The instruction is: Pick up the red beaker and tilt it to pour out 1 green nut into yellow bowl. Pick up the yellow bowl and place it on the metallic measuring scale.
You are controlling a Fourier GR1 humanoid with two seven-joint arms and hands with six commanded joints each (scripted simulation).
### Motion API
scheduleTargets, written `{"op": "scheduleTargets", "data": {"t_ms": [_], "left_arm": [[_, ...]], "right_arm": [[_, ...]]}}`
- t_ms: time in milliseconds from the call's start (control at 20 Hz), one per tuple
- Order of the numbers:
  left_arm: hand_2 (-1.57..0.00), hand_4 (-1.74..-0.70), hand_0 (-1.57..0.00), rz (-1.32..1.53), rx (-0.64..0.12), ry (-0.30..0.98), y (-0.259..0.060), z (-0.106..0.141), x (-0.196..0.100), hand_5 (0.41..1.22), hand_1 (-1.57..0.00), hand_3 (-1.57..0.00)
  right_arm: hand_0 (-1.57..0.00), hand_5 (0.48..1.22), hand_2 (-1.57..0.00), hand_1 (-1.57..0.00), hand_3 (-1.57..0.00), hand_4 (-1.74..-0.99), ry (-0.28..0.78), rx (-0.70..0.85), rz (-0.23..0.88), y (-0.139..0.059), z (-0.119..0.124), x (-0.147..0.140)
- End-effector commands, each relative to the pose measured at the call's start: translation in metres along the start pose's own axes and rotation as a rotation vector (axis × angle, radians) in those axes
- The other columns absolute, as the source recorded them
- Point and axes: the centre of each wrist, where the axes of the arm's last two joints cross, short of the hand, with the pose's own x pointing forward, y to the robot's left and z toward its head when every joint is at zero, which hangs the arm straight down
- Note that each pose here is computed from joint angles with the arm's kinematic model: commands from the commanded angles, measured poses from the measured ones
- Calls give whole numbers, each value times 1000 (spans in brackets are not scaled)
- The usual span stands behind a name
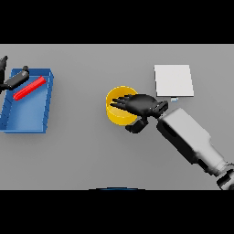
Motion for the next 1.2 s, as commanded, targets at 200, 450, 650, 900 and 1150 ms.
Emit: {"op": "scheduleTargets", "data": {"t_ms": [200,450,650,900,1150], "left_arm": [[1,-792,1,0,-4,-13,2,-2,7,725,1,1],[1,-796,1,13,2,-10,4,1,2,726,1,1],[1,-799,1,12,1,-9,7,2,3,727,1,1],[1,-806,1,21,4,-6,5,1,7,724,1,1],[1,-801,1,11,7,-11,6,4,4,723,1,1]], "right_arm": [[-16,784,-68,-40,-94,-1339,20,38,21,-1,-9,4],[-891,1057,-814,-846,-594,-1534,8,84,34,2,-7,4],[-1292,1154,-1261,-1274,-1019,-1649,9,116,20,1,-5,5],[-1480,1199,-1424,-1474,-1176,-1711,8,112,14,-3,-1,5],[-1541,1214,-1470,-1539,-1268,-1731,-2,71,15,-28,17,2]]}}
